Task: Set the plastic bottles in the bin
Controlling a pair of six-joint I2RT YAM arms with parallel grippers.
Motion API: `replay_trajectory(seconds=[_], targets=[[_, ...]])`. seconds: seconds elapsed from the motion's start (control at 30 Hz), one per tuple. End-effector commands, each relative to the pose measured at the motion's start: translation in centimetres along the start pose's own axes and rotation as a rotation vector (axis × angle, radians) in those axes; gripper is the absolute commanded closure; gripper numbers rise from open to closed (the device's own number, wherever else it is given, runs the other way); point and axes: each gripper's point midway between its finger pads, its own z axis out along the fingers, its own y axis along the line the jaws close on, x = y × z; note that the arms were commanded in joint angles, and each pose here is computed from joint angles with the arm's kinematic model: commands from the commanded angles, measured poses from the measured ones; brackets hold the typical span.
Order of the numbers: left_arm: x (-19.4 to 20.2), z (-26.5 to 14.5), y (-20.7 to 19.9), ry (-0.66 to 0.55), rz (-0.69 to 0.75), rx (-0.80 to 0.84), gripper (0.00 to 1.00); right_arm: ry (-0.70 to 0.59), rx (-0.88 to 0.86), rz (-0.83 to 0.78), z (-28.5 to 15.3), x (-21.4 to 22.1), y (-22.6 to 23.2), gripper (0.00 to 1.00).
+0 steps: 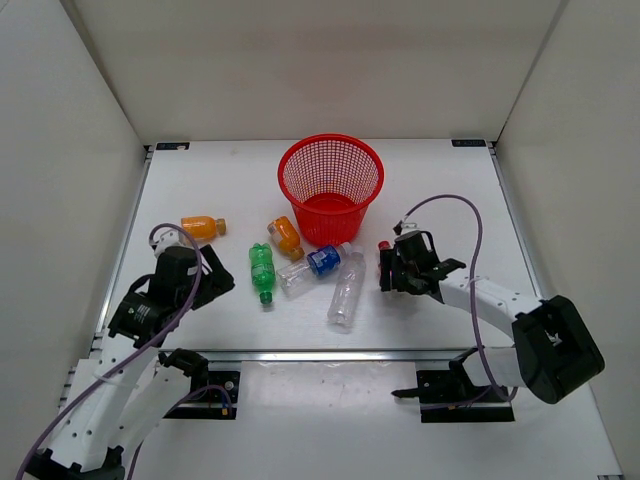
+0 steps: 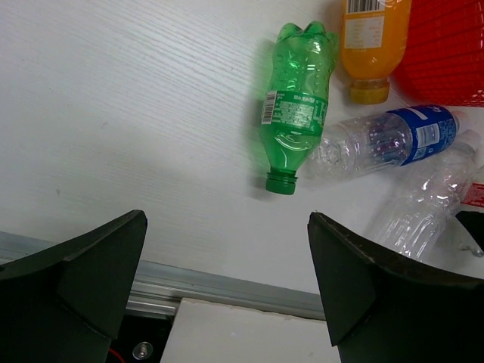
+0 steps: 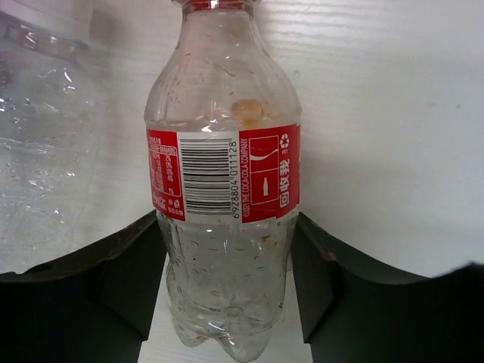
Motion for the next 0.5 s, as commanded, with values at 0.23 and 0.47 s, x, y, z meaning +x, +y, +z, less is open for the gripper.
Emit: replay_trajectory(seconds=[0.23, 0.47], targets=[[1.1, 1.4, -1.2, 0.038, 0.032, 0.07, 0.01, -0.358, 0.073, 0.038, -10.9, -14.8, -3.7, 0.88], [1.4, 3.2, -3.8, 0.088, 0.073, 0.154, 0.01, -0.523, -0.083, -0.185, -15.6, -26.6, 6.2, 0.89]])
